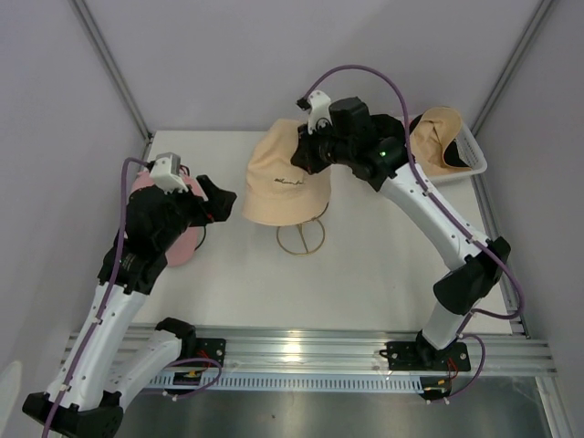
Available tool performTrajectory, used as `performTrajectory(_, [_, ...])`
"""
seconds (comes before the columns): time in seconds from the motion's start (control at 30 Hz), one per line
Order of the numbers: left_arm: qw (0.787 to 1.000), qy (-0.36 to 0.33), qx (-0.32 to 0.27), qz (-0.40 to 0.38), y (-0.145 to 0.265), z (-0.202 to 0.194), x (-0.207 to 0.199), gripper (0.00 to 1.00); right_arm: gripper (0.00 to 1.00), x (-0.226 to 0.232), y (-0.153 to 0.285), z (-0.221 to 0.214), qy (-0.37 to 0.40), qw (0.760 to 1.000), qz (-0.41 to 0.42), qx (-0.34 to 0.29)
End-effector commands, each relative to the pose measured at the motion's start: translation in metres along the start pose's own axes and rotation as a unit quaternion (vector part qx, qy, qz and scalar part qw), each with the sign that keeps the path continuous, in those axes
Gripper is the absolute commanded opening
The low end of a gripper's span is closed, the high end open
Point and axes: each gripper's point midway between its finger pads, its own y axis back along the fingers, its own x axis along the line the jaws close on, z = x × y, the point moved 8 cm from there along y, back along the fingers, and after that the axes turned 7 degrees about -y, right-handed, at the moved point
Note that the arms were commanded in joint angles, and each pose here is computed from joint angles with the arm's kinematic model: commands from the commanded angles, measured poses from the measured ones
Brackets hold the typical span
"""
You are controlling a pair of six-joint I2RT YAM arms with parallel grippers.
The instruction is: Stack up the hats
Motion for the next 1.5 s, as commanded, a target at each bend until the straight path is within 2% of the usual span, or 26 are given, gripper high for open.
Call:
performTrajectory(0.0, [1.000,-0.003,-0.026,-0.003,0.003,0.014,-0.002,1.00,0.00,0.037,0.047,0.064,0.015,0.990,0.078,-0.116])
performTrajectory(0.07, [1.000,-0.003,-0.030,0.007,0.004,0.014,0.000,0.99,0.00,0.047,0.048,0.080,-0.002,0.984,0.104,-0.144])
performTrajectory(0.13, [0.999,-0.002,-0.034,0.011,0.005,0.014,0.001,1.00,0.00,0.052,0.042,0.088,0.003,0.984,0.099,-0.145])
performTrajectory(0.17, [0.999,-0.001,-0.035,0.010,0.007,0.014,0.000,0.99,0.00,0.050,0.037,0.082,0.001,0.990,0.079,-0.118])
performTrajectory(0.2, [0.999,0.001,-0.041,0.025,0.009,0.015,0.003,1.00,0.00,0.045,0.023,0.090,0.015,0.991,0.043,-0.123])
performTrajectory(0.3, [0.998,-0.006,-0.046,0.049,0.014,0.014,0.009,0.99,0.00,0.034,-0.010,0.066,0.021,0.998,-0.015,-0.053])
performTrajectory(0.5, [0.995,-0.019,-0.062,0.075,0.025,0.013,0.016,0.99,0.00,0.025,-0.022,0.022,0.019,0.998,-0.041,0.041])
performTrajectory(0.53, [0.995,-0.020,-0.065,0.075,0.026,0.013,0.016,0.99,0.00,0.020,-0.024,0.006,0.022,0.996,-0.052,0.075])
performTrajectory(0.67, [0.995,-0.023,-0.063,0.079,0.025,0.011,0.017,1.00,0.00,0.019,-0.008,-0.007,0.003,0.991,-0.082,0.106])
performTrajectory(0.87, [0.996,-0.020,-0.055,0.064,0.021,0.009,0.015,1.00,0.01,0.043,0.025,0.008,-0.005,0.998,-0.039,0.046])
performTrajectory(0.97, [0.996,-0.020,-0.050,0.065,0.020,0.006,0.016,1.00,0.02,0.041,0.031,0.003,-0.004,0.997,-0.068,0.049])
performTrajectory(1.07, [0.996,-0.020,-0.052,0.064,0.020,0.007,0.016,1.00,0.00,0.030,0.030,-0.008,-0.013,0.992,-0.118,0.052])
performTrajectory(1.1, [0.997,-0.020,-0.049,0.062,0.018,0.007,0.015,0.99,0.00,0.029,0.040,-0.006,-0.017,0.991,-0.125,0.035])
performTrajectory(1.27, [0.997,-0.018,-0.047,0.055,0.017,0.007,0.014,1.00,0.00,0.025,0.048,-0.036,-0.032,0.992,-0.119,-0.009])
performTrajectory(1.33, [0.997,-0.018,-0.046,0.056,0.016,0.006,0.014,0.99,0.00,0.026,0.065,-0.035,-0.038,0.991,-0.109,-0.060])
performTrajectory(1.37, [0.997,-0.018,-0.045,0.056,0.016,0.006,0.014,1.00,0.00,0.019,0.059,-0.056,-0.040,0.991,-0.118,-0.044])
performTrajectory(1.43, [0.998,-0.018,-0.043,0.050,0.014,0.006,0.013,0.99,0.08,0.019,0.066,-0.060,-0.039,0.991,-0.109,-0.065])
performTrajectory(1.47, [0.998,-0.016,-0.042,0.047,0.013,0.005,0.012,0.99,0.12,0.016,0.061,-0.071,-0.040,0.992,-0.110,-0.053])
